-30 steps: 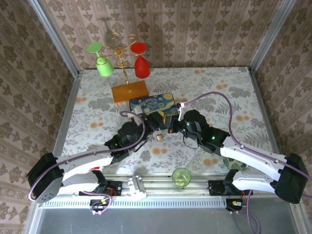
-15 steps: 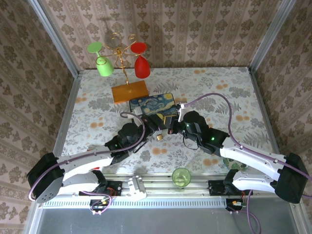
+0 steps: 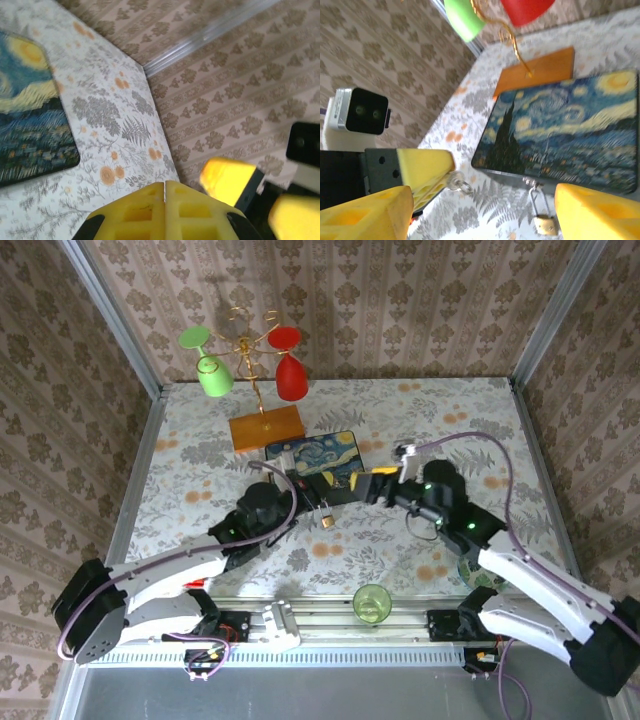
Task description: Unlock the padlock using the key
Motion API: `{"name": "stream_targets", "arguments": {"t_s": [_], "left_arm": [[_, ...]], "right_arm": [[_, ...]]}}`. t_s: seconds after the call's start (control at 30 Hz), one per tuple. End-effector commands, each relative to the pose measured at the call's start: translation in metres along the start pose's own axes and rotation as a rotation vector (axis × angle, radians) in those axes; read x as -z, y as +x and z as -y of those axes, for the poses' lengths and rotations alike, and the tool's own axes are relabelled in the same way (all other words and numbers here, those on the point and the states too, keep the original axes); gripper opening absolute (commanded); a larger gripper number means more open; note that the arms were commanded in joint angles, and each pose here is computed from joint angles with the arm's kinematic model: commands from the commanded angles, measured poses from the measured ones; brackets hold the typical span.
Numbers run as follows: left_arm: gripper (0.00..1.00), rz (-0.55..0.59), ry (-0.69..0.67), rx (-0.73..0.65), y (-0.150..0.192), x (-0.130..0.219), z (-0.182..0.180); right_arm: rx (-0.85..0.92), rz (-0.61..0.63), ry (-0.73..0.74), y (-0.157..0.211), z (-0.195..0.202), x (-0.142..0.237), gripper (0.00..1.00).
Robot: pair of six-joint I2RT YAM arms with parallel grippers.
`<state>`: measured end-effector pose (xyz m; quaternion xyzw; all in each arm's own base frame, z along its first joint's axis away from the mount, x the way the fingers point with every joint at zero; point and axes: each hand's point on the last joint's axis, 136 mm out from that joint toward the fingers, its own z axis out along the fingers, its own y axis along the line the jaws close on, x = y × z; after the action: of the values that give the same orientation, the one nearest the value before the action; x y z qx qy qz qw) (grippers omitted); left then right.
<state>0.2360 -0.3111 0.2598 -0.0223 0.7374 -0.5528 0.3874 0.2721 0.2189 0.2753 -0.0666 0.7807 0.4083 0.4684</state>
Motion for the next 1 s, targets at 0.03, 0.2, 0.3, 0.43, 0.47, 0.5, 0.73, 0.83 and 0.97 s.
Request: {"name": "stream_targets", "arguments": {"t_s": [0.03, 0.2, 0.3, 0.43, 0.47, 0.5, 0.73, 0.83, 0.97], "left_arm": [[0.0, -0.201, 0.214, -0.308, 0.011, 0.008, 0.056], [0.0, -0.341, 0.323, -0.486, 0.028, 0.018, 0.076], [0.0, -0.341, 0.385, -0.531, 0.031, 0.027, 0.085], [0.0, -0.289, 0.431, -0.55, 0.022, 0.033, 0.098], [0.0, -0.281, 0.443, -0.558, 0.021, 0.035, 0.101], [0.0, -0.27, 0.457, -0.564, 0.02, 0.037, 0.103], [0.0, -0.262, 0.474, -0.567, 0.019, 0.036, 0.104], [0.0, -0.256, 0.481, -0.57, 0.018, 0.037, 0.106], [0.0, -0.247, 0.485, -0.569, 0.016, 0.037, 0.106]], "right_arm": [[0.038, -0.103, -0.311, 0.002, -0.036, 0.024, 0.76], [0.085, -0.122, -0.402, 0.001, -0.047, 0.024, 0.71], [0.091, -0.086, -0.458, -0.003, -0.053, 0.023, 0.64], [0.069, -0.081, -0.546, -0.003, -0.065, 0.022, 0.49], [0.072, -0.088, -0.564, 0.0, -0.069, 0.023, 0.49], [0.077, -0.098, -0.575, 0.003, -0.072, 0.022, 0.49], [0.083, -0.113, -0.612, 0.012, -0.082, 0.023, 0.49], [0.084, -0.125, -0.625, 0.015, -0.085, 0.023, 0.42], [0.079, -0.144, -0.632, 0.02, -0.085, 0.022, 0.36]]}}
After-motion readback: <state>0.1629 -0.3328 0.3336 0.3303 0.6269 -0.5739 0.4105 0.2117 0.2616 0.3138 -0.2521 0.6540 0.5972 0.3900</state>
